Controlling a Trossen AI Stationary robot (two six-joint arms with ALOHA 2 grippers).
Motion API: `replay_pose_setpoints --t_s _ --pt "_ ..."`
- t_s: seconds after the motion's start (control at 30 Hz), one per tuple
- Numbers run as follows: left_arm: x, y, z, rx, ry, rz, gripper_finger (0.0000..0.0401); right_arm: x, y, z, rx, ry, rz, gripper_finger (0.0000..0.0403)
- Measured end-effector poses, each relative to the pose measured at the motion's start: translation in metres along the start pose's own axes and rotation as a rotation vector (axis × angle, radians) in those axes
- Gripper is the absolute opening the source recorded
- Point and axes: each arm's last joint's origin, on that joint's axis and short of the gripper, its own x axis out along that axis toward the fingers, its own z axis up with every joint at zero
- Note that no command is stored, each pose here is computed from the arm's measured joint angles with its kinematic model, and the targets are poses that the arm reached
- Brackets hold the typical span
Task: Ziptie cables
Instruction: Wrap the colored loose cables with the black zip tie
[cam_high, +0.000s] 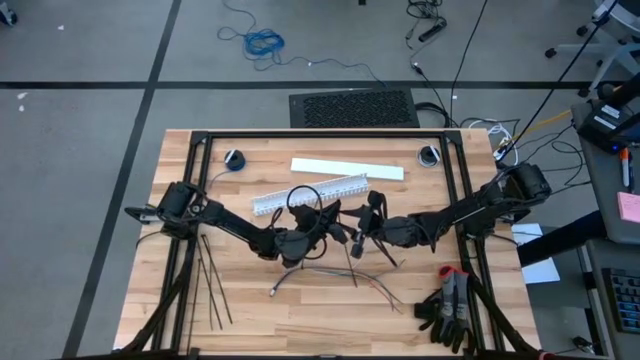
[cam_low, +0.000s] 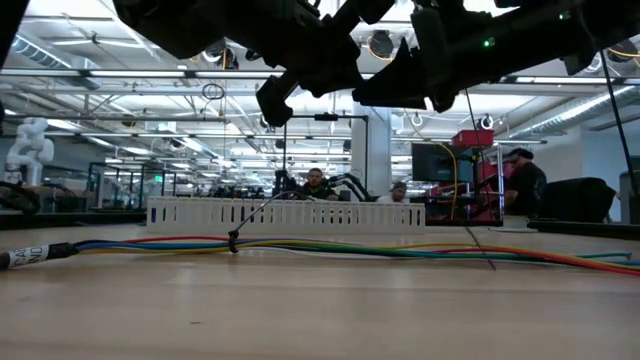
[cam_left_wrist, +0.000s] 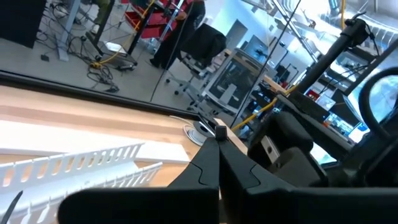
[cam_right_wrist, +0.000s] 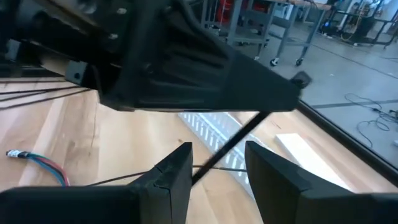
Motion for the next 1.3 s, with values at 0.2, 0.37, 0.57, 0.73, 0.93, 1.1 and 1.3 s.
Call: replay_pose_setpoints --t_s 0.2,0.37,0.57,0.73,0.93,1.1,1.3 --pt "0.0 0.0 0.0 0.0 0.0 0.0 0.0 0.004 -0.002 -0.006 0.021 0.023 -0.026 0.0135" --pt "0.0 0.0 0.0 -0.001 -0.001 0.001 0.0 0.005 -0.003 -0.007 0.024 0.032 -0.031 0.0077" --pt "0.0 0.0 0.0 0.018 -0.001 0.001 0.0 0.003 0.0 -0.008 -0.014 0.038 -0.031 0.0004" --pt "-0.003 -0.002 -0.001 0.134 0.012 -0.027 0.0 0.0 0.005 -0.009 -0.018 0.045 0.021 0.0001" --pt "-0.022 -0.019 0.016 0.338 0.019 -0.153 0.0009 -0.004 0.011 -0.006 0.003 0.042 0.059 0.0001" --pt "-0.057 -0.041 0.045 0.445 -0.007 -0.225 0.0031 -0.005 0.013 -0.011 -0.006 0.087 0.093 0.0" --pt "-0.087 -0.051 0.055 0.465 0.005 -0.229 0.004 -0.006 0.011 -0.014 -0.03 0.108 0.03 0.0"
